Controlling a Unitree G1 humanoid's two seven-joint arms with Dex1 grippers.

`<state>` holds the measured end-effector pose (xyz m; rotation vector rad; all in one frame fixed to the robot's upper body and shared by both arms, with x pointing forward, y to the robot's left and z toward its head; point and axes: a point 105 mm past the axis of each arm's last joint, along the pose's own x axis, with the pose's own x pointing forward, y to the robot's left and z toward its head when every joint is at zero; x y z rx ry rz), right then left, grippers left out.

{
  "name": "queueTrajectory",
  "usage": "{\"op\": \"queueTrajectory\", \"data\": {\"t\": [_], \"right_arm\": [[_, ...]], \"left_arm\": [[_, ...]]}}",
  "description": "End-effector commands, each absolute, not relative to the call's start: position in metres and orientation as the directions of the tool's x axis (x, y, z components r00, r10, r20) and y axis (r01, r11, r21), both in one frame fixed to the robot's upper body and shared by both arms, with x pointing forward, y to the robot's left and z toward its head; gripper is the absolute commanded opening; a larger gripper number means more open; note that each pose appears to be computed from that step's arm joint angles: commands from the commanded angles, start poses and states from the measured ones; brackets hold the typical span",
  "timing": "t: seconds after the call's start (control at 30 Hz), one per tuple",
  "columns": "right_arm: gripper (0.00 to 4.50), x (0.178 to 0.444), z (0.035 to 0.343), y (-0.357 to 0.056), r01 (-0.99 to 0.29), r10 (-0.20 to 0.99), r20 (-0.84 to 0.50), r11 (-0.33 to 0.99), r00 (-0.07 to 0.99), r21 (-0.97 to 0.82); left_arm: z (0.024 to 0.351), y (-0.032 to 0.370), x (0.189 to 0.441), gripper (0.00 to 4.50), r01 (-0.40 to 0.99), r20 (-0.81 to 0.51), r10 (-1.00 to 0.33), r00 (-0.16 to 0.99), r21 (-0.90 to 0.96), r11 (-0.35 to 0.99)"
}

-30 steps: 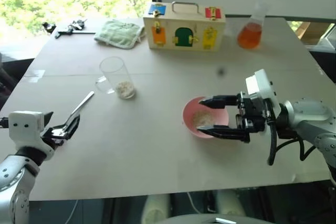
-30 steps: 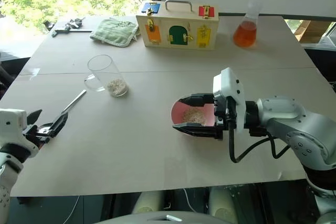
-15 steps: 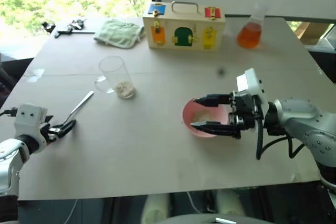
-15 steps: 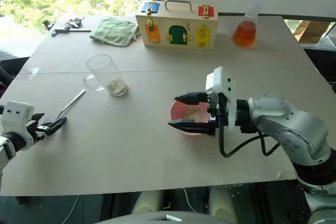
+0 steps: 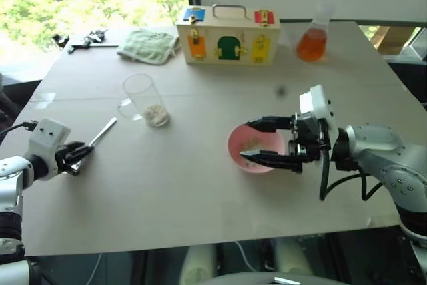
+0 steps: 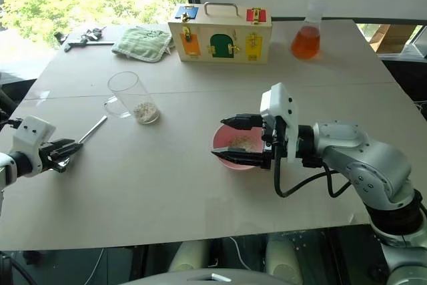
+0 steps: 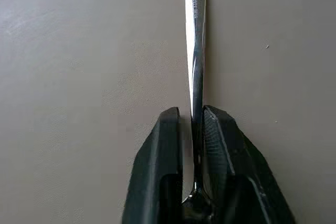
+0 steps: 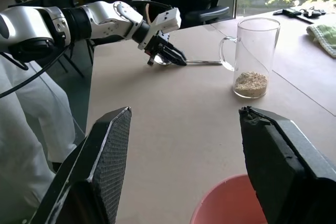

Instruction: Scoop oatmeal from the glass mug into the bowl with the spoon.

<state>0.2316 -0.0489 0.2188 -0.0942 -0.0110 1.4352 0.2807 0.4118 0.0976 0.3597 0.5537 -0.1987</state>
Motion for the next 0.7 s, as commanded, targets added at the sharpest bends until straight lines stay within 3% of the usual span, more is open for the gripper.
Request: {"op": "queueTrajectory", "data": {"t": [0.03,0.17,0.33,0.5,0.7], "right_arm": [[3.3,0.226,0.229,-0.046,-0.985,0.992,-0.025,0.118,0.122,-0.127],[3.3,0.227,0.23,-0.047,-0.986,0.992,-0.021,0.124,0.128,-0.113],[3.3,0.23,0.227,-0.05,-0.991,0.992,-0.017,0.127,0.128,-0.029],[3.3,0.242,0.21,-0.05,-0.983,0.979,-0.105,0.179,0.174,0.041],[3.3,0.251,0.197,-0.036,-0.97,0.972,-0.16,0.196,0.173,0.144]], "left_arm": [[0.067,0.418,0.254,0.15,0.27,-0.64,-0.081,0.764,0.203,0.941],[0.066,0.393,0.238,0.15,0.364,-0.601,-0.229,0.766,0.111,0.925],[0.073,0.327,0.202,0.15,0.548,-0.497,-0.464,0.733,0.028,0.836],[0.111,0.288,0.219,0.15,0.511,-0.284,-0.465,0.839,0.115,0.852],[0.137,0.225,0.228,0.15,0.607,-0.187,-0.58,0.793,0.147,0.781]]}}
